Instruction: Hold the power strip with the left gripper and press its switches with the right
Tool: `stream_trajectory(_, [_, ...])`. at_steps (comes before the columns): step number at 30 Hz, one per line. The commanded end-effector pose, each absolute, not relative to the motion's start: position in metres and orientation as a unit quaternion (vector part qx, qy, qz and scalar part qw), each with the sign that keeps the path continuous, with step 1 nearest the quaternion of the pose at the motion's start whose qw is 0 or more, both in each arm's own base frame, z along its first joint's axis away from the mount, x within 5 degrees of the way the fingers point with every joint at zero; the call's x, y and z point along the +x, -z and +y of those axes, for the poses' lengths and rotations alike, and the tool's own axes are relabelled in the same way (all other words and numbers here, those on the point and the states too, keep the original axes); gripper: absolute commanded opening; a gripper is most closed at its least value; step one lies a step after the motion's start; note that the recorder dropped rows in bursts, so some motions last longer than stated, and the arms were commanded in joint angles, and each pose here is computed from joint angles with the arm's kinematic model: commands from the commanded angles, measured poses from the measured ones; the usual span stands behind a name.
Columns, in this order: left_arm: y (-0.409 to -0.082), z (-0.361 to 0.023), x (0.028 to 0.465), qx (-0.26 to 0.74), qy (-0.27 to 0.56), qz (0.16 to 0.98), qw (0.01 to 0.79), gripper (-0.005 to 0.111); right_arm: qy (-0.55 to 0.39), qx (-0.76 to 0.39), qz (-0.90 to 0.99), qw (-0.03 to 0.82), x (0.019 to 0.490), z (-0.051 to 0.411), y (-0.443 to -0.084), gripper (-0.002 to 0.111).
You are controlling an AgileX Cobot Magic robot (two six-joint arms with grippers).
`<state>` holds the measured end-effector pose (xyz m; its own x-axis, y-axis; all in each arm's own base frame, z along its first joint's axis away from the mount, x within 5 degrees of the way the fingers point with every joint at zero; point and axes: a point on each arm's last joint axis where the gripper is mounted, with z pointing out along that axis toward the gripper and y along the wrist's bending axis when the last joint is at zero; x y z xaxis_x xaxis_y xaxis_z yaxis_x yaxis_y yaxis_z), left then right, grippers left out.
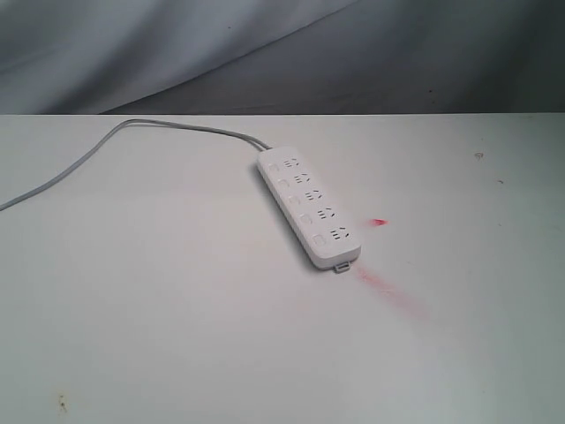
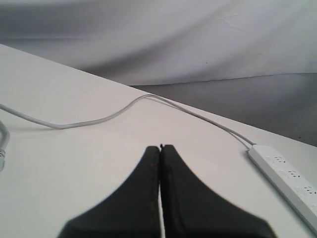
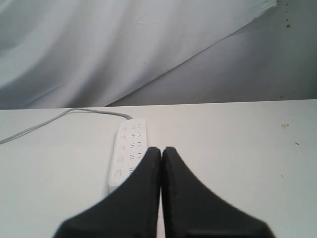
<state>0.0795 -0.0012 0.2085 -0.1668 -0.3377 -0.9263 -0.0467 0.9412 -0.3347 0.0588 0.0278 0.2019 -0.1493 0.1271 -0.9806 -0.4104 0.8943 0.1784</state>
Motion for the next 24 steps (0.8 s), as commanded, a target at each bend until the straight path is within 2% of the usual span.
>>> stream_trajectory(1, [-0.207, -0.002, 0.080, -0.130, 0.121, 0.757, 0.628, 0.000, -0.207, -0.103, 0.729, 0.645, 0.058, 0.028, -0.201, 0.000])
stream_trajectory(8, [-0.211, -0.001, 0.066, -0.083, 0.089, 0.719, 0.684, 0.000, -0.207, -0.103, 0.729, 0.645, 0.058, 0.028, -0.201, 0.000])
stream_trajectory(16, [-0.198, -0.002, 0.060, -0.084, 0.094, 0.735, 0.666, 0.000, -0.207, -0.103, 0.729, 0.645, 0.058, 0.028, -0.201, 0.000])
stream_trajectory(24, [-0.199, -0.002, 0.056, -0.084, 0.097, 0.726, 0.676, 0.000, -0.207, -0.103, 0.729, 0.645, 0.058, 0.028, -0.201, 0.000])
